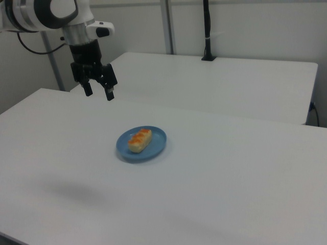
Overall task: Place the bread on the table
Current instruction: 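Move the gripper down over the bread roll on the blue plate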
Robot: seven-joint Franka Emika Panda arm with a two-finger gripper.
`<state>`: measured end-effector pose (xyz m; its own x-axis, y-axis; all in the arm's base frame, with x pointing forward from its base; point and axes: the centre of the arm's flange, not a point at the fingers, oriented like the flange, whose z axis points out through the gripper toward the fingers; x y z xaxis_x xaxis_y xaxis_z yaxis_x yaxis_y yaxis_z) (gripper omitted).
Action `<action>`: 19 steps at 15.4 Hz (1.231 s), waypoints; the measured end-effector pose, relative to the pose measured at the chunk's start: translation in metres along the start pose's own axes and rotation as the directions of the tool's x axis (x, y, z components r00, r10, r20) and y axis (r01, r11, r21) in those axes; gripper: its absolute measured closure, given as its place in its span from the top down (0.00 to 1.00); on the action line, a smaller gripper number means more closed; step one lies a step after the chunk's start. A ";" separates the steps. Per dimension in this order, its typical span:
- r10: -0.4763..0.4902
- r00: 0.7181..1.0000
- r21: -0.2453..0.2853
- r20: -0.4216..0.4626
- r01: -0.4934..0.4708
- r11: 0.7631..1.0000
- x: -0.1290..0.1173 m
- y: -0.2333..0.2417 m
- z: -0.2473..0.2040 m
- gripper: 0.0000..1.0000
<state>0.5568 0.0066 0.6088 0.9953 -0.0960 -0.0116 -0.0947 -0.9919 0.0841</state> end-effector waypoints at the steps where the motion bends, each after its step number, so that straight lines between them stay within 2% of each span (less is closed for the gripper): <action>1: 0.000 1.000 0.000 0.000 0.000 1.000 0.000 0.000 0.000 1.00; 19: -0.017 1.000 0.000 0.010 0.017 1.000 0.009 0.003 0.012 1.00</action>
<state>0.5647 0.0019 0.5969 0.9966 -0.0795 -0.0228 -0.0773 -0.9935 0.0838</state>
